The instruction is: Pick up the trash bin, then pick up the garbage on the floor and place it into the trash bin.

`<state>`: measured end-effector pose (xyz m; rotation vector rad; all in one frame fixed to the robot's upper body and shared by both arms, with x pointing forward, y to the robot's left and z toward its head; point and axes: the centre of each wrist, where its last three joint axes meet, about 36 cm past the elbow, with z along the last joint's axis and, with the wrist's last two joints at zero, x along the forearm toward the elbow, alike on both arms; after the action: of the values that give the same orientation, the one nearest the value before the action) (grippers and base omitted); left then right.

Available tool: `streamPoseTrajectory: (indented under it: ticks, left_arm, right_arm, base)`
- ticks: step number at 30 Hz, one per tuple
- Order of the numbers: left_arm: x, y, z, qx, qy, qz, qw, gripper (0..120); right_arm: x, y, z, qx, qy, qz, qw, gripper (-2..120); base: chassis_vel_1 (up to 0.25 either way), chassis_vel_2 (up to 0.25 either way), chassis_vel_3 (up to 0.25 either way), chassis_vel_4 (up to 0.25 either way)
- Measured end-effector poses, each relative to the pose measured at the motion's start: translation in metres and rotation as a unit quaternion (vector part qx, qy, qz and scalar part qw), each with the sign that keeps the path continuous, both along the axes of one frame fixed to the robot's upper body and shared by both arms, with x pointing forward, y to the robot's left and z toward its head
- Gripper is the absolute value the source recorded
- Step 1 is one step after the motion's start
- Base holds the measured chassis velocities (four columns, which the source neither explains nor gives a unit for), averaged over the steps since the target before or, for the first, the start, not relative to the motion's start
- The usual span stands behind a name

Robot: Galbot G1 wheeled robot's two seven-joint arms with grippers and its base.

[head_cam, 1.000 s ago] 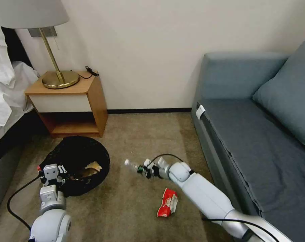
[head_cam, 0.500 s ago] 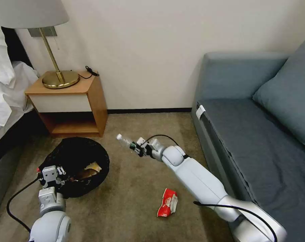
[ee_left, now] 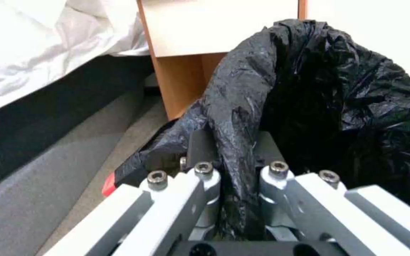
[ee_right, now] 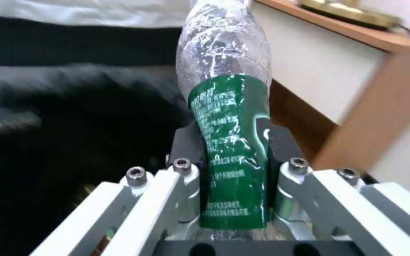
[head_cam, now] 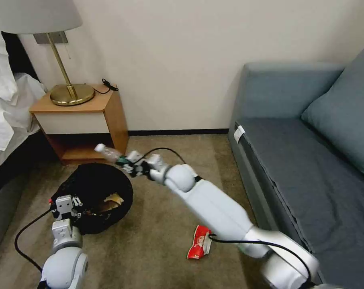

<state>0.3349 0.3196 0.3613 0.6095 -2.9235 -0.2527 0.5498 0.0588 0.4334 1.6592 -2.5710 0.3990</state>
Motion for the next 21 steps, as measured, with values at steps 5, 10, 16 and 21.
streamPoseTrajectory:
  ticks: [5,10,16,21]
  left_arm:
    - [0.001,-0.002,-0.004,-0.003,0.004,0.001,1.0,4]
    - [0.001,-0.001,-0.006,-0.006,0.006,0.001,1.0,4]
    - [0.005,0.0,-0.003,-0.007,0.001,0.0,1.0,4]
    - [0.006,-0.003,-0.003,-0.009,0.002,-0.001,1.0,4]
  right_arm:
    - [-0.016,0.02,-0.006,-0.001,0.004,0.021,1.0,18]
    - [-0.028,0.025,-0.019,-0.011,0.009,0.033,0.999,18]
    - [-0.034,0.023,-0.037,-0.023,0.017,0.032,0.999,18]
    - [-0.036,0.017,-0.054,-0.037,0.023,0.027,0.999,18]
  base:
    - [0.0,0.0,0.0,0.0]
    - [0.0,0.0,0.0,0.0]
    - [0.0,0.0,0.0,0.0]
    - [0.0,0.0,0.0,0.0]
